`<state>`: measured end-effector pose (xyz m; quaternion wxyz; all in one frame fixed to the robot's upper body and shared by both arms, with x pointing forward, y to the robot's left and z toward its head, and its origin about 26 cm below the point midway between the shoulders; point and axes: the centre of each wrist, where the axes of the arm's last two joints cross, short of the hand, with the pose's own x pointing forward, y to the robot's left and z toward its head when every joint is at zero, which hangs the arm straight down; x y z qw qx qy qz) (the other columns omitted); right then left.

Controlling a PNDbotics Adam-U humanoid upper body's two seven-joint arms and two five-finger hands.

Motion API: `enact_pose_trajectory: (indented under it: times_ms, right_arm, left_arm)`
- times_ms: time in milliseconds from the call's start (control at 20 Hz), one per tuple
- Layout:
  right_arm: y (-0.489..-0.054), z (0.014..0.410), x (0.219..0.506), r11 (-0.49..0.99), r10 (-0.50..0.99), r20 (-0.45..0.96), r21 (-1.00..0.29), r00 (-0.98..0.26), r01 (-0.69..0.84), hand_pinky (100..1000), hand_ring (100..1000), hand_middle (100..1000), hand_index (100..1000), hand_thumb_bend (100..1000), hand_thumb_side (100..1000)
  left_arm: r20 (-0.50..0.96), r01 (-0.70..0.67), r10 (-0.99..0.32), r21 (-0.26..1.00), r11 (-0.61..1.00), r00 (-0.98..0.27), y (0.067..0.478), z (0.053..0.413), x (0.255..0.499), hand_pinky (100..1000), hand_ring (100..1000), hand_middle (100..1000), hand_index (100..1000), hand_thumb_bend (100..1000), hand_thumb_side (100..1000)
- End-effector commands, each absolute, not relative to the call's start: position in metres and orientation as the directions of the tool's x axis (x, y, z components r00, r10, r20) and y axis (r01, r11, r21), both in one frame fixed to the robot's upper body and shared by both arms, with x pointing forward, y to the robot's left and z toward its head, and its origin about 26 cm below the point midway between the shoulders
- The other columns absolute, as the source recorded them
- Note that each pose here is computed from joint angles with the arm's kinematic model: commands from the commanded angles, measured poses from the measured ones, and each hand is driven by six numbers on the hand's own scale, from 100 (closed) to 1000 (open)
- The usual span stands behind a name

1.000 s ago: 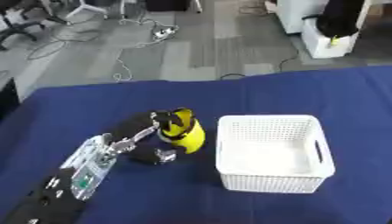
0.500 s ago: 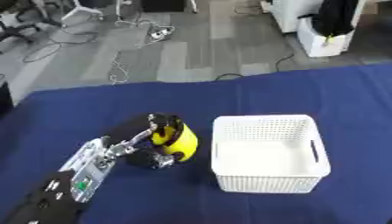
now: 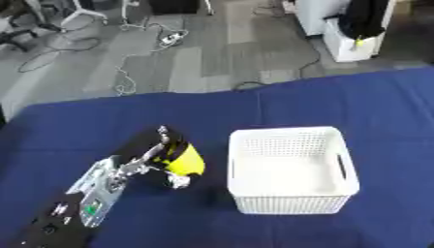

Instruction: Pick up objects on the table and place them in the box.

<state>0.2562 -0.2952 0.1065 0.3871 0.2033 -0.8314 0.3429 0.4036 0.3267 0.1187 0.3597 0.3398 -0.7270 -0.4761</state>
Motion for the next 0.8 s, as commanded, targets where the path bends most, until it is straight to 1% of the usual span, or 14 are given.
enact_pose_trajectory:
  times_ms: [50,150,200,250,300,350,400,450,500,550,600,650,700,800]
  right_arm:
    - [-0.294,0.113,0.256,0.626,-0.066,0.721,-0.508,-0.69,-0.591,524,653,805,1000,915,517]
    - [-0.294,0.114,0.256,0.626,-0.067,0.72,-0.509,-0.691,-0.591,524,653,805,1000,914,517]
    - [-0.294,0.114,0.257,0.626,-0.068,0.72,-0.509,-0.691,-0.591,524,653,805,1000,914,517]
    - [-0.294,0.114,0.257,0.626,-0.068,0.72,-0.509,-0.691,-0.591,524,653,805,1000,915,517]
    - [-0.294,0.114,0.257,0.625,-0.067,0.72,-0.509,-0.691,-0.591,524,653,805,1000,915,517]
    - [-0.294,0.114,0.257,0.625,-0.067,0.72,-0.509,-0.691,-0.592,524,653,805,1000,914,517]
    - [-0.294,0.114,0.257,0.625,-0.067,0.72,-0.509,-0.691,-0.592,524,653,805,1000,915,517]
    - [-0.294,0.114,0.257,0.625,-0.067,0.72,-0.509,-0.69,-0.592,524,653,805,1000,914,517]
    - [-0.294,0.114,0.257,0.624,-0.067,0.72,-0.51,-0.69,-0.592,524,653,805,1000,914,517]
    - [-0.294,0.114,0.257,0.624,-0.067,0.72,-0.51,-0.69,-0.592,524,653,805,1000,914,517]
    - [-0.294,0.114,0.257,0.624,-0.067,0.72,-0.51,-0.69,-0.592,524,653,805,1000,914,517]
    - [-0.294,0.114,0.257,0.624,-0.067,0.72,-0.51,-0.69,-0.592,524,653,805,1000,915,517]
    - [-0.294,0.114,0.257,0.623,-0.066,0.72,-0.51,-0.691,-0.592,523,653,805,1000,915,516]
    - [-0.294,0.114,0.257,0.623,-0.066,0.72,-0.511,-0.691,-0.592,523,653,805,1000,915,516]
  left_arm:
    - [0.198,-0.203,-0.848,0.921,0.332,-0.492,0.333,0.123,0.407,121,100,303,484,415,425]
    - [0.208,-0.214,-0.848,0.913,0.347,-0.488,0.334,0.12,0.407,100,100,243,435,435,392]
    - [0.211,-0.217,-0.848,0.911,0.351,-0.487,0.334,0.118,0.408,100,100,243,435,435,392]
    - [0.212,-0.218,-0.848,0.91,0.353,-0.486,0.335,0.117,0.408,100,100,148,401,460,361]
    - [0.213,-0.218,-0.847,0.909,0.354,-0.486,0.335,0.115,0.408,100,100,148,401,460,361]
    - [0.213,-0.218,-0.847,0.909,0.354,-0.486,0.336,0.114,0.408,100,100,100,362,451,352]
    - [0.214,-0.218,-0.847,0.909,0.355,-0.487,0.336,0.114,0.408,100,100,100,340,430,362]
    - [0.213,-0.217,-0.847,0.91,0.354,-0.487,0.337,0.113,0.408,100,100,100,304,382,391]
    - [0.213,-0.216,-0.846,0.91,0.354,-0.488,0.337,0.113,0.408,100,100,100,304,382,391]
    - [0.213,-0.213,-0.846,0.911,0.352,-0.489,0.338,0.113,0.408,100,100,100,242,247,492]
    - [0.211,-0.212,-0.847,0.913,0.35,-0.489,0.338,0.114,0.408,100,100,100,270,326,432]
    - [0.209,-0.213,-0.848,0.913,0.348,-0.488,0.338,0.114,0.408,100,100,100,198,100,618]
    - [0.203,-0.218,-0.85,0.914,0.343,-0.486,0.339,0.115,0.408,100,100,100,190,100,650]
    - [0.183,-0.232,-0.856,0.916,0.327,-0.484,0.338,0.118,0.408,100,100,100,179,100,656]
